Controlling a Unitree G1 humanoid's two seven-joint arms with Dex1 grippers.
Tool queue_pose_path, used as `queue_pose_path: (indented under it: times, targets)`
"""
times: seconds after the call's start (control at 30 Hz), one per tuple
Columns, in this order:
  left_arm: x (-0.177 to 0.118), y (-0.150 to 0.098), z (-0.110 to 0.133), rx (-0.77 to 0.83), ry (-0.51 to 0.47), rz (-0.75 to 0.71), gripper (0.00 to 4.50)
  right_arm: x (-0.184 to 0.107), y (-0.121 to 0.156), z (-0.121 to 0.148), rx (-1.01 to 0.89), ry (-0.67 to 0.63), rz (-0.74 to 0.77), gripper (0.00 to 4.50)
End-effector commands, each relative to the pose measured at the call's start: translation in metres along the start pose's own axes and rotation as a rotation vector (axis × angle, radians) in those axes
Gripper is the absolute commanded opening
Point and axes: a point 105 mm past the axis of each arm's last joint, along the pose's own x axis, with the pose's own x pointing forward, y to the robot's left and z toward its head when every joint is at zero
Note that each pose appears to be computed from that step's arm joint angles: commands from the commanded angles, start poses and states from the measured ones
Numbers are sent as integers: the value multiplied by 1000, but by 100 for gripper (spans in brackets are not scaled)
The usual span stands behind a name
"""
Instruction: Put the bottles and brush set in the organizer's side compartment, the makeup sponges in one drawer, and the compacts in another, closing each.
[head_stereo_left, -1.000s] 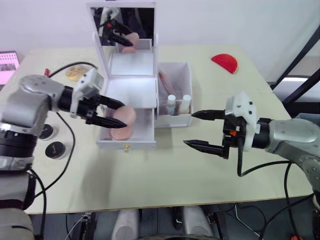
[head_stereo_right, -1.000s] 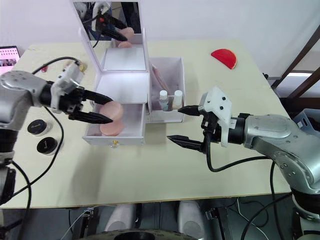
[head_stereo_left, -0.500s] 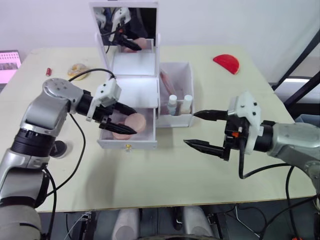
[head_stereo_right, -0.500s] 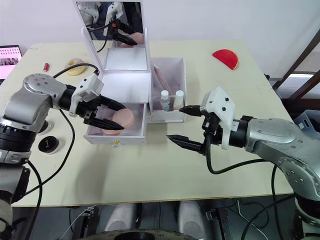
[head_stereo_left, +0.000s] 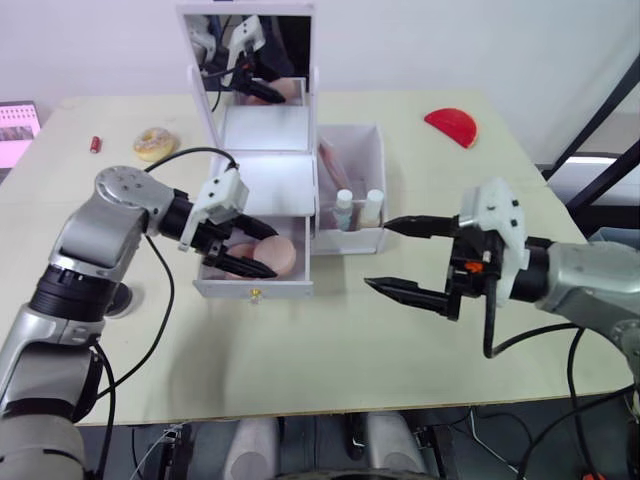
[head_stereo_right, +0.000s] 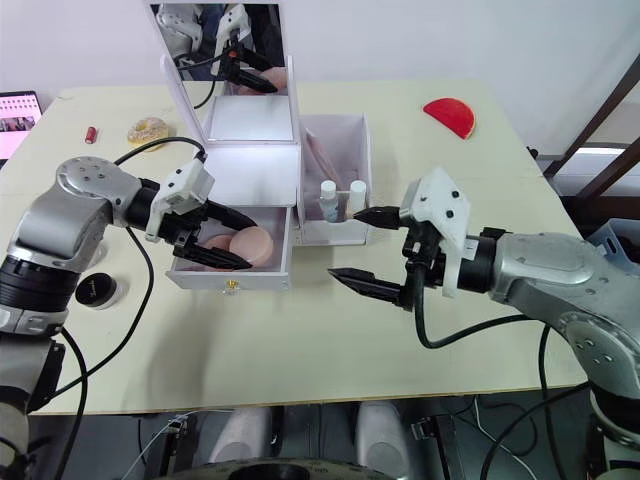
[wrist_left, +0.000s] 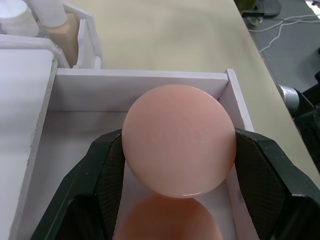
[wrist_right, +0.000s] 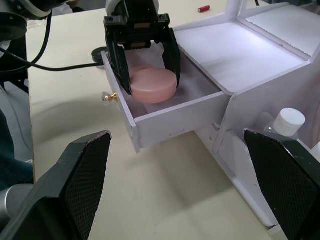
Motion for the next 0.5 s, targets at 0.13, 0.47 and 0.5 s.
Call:
queue_pose_path:
  times: [0.13, 0.47, 0.5]
  targets:
    - [0, -1, 4, 32, 3, -4, 267, -5, 1, 16, -60, -43, -9, 450]
    - [3, -2, 5, 37, -4, -7, 267, -6, -1, 15, -46, -58, -15, 450]
    - [3, -2, 5, 37, -5, -7, 267, -6, -1, 15, -46, -58, -15, 450]
